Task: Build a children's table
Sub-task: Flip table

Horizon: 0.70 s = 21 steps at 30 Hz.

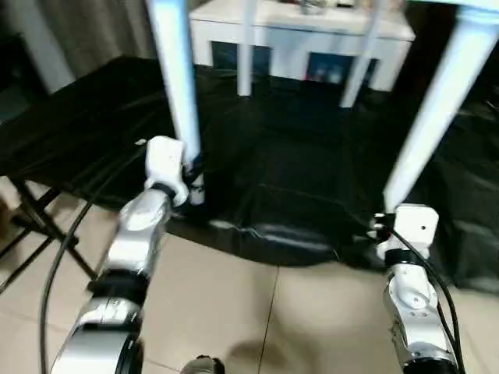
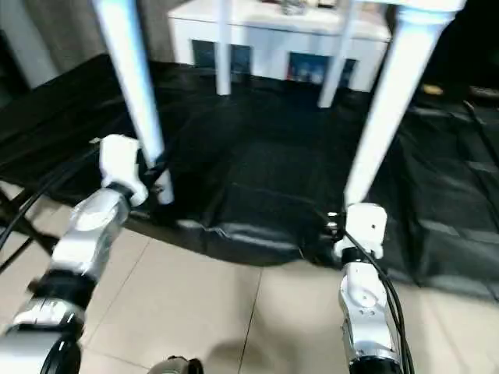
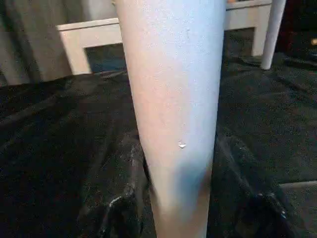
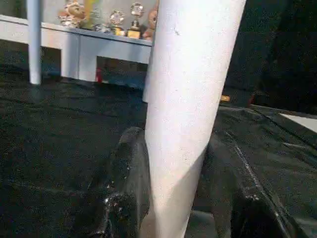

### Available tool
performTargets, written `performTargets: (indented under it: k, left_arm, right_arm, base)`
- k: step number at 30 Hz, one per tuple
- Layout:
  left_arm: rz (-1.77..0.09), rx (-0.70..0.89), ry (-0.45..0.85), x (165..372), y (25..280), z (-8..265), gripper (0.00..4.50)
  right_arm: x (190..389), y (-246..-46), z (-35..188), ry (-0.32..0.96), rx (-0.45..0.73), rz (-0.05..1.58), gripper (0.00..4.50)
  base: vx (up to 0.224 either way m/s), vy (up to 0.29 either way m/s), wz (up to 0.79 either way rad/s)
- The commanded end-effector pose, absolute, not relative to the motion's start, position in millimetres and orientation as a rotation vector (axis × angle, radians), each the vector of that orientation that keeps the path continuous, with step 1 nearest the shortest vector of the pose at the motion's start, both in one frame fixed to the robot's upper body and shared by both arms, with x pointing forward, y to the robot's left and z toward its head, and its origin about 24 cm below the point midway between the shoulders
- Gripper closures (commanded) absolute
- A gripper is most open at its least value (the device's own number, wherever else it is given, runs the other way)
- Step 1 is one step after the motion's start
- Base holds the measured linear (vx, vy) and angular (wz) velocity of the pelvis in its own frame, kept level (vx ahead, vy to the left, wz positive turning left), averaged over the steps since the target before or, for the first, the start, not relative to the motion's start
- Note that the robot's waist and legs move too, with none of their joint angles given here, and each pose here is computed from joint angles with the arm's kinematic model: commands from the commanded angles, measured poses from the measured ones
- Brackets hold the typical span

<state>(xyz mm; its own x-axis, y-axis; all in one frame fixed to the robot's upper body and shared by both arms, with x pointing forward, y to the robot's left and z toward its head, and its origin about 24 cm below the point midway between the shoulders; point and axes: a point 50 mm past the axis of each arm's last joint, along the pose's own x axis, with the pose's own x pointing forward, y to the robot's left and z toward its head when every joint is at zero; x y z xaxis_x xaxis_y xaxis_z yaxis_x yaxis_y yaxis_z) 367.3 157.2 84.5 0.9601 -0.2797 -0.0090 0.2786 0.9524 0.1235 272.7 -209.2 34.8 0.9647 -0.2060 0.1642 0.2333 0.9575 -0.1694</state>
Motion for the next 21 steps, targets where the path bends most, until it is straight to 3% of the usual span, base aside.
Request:
performTargets:
  k: [1,8,9,10,13,21]
  left_arm:
    - [-0.238,0.204,-0.096,372,166,103,2.91]
    - [-0.203,0.184,-0.124,367,172,98,2.91]
    - [-0.207,0.180,-0.131,367,172,99,2.91]
    - [-0.214,0.170,-0.139,367,172,100,2.91]
    - [-0.232,0.152,-0.164,363,172,102,2.21]
    - [-0.263,0.132,-0.244,349,175,108,1.63]
  right_arm:
    - [278.2,-205.7,39,-0.143,-0.201,-0.132,3.18]
    - [302.1,-190.1,38,-0.074,-0.131,0.024,3.18]
    - [303.8,-188.9,39,-0.077,-0.117,0.036,2.83]
    - [306.3,-187.6,42,-0.087,-0.118,0.042,2.83]
    - [311.1,-182.4,49,-0.115,-0.103,0.082,2.43]
    - [317.8,-170.8,69,-0.200,-0.078,0.160,1.71]
  base:
    - [-0.058,-0.075,0.15]
    - [-0.049,-0.004,-0.07]
    - [-0.114,0.021,-0.05]
    - [-0.132,-0.042,0.12]
    - [-0.070,-0.131,0.12]
    - [-0.010,-0.060,0.00]
